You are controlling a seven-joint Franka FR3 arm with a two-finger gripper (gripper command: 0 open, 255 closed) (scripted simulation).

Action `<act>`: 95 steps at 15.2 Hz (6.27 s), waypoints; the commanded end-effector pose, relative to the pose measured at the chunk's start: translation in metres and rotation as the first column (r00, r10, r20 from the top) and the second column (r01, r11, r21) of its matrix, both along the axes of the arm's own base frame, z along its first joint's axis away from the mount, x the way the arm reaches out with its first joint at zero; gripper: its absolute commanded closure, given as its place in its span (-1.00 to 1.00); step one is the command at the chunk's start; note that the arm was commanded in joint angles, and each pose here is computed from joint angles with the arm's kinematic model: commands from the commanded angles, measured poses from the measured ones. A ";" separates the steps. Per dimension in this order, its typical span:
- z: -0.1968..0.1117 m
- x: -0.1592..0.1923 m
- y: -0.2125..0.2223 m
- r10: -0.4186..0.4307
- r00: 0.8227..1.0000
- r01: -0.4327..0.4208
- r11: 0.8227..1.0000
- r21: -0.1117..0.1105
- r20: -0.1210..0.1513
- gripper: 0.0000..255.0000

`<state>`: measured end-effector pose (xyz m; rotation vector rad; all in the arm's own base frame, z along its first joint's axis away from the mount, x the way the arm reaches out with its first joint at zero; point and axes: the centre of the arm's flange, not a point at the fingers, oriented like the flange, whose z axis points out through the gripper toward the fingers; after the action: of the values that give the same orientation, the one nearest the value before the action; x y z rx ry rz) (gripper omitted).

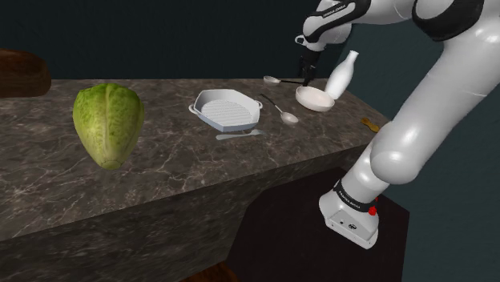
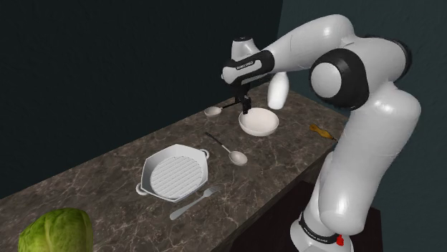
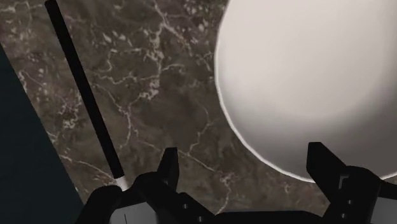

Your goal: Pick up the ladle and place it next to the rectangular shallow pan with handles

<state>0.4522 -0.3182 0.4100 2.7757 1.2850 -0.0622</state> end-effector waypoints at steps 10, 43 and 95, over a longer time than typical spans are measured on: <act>-0.037 0.102 -0.070 0.279 0.960 -0.278 0.959 -0.055 0.004 -1.00; -0.035 0.104 -0.075 0.279 0.960 -0.278 0.959 -0.055 0.004 1.00; 0.036 0.036 0.422 0.279 0.960 -0.278 0.959 -0.055 0.004 1.00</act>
<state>0.4916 0.0851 0.4470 2.5170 1.6319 -0.0615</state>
